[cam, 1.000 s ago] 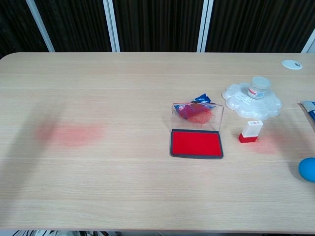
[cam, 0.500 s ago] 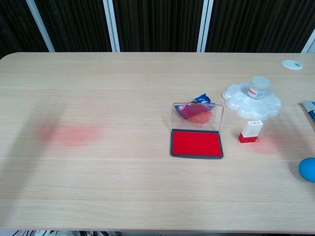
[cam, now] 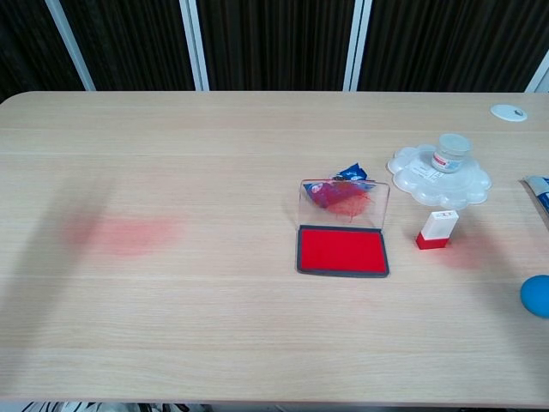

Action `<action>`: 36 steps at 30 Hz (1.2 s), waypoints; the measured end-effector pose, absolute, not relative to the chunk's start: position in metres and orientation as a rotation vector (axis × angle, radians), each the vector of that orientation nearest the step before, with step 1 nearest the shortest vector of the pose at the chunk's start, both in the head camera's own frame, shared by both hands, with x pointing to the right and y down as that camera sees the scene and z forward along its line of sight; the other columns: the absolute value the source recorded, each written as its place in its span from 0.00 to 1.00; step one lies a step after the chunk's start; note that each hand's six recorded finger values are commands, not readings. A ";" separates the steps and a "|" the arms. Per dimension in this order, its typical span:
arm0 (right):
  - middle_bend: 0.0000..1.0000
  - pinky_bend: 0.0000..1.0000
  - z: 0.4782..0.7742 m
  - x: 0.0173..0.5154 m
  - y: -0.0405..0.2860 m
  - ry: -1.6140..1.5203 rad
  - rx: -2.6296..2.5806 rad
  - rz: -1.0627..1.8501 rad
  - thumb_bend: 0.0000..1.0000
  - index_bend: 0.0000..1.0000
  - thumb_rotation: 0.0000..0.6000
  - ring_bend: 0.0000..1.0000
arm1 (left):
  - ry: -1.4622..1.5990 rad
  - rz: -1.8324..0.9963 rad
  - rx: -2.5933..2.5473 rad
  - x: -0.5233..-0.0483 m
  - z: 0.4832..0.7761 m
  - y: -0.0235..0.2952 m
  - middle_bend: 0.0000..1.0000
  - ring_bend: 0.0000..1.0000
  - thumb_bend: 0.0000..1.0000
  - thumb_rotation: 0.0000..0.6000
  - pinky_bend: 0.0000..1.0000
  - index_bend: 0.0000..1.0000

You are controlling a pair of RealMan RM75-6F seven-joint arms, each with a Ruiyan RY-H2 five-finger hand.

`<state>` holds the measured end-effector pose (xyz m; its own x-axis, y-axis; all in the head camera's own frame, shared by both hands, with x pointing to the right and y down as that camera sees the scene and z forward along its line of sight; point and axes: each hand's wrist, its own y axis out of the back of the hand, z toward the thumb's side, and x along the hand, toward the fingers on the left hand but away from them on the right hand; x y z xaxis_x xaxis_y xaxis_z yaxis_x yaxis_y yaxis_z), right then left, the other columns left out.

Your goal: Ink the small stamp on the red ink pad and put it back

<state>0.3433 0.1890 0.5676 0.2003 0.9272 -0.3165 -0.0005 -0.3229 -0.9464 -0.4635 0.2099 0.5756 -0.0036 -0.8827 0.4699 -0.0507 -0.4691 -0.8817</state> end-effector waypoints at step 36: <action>0.39 0.31 0.691 0.250 0.165 -0.694 -1.679 1.472 0.27 0.44 1.00 0.30 | 0.993 -1.561 -1.644 -0.466 0.576 0.208 0.00 0.00 0.00 1.00 0.00 0.00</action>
<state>0.2502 0.1651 0.6915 0.1789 0.8143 -0.5522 -0.0917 -0.5450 -0.8334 -0.4656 0.2075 0.5762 0.0023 -0.8659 0.5001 -0.0863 -0.4985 -0.8626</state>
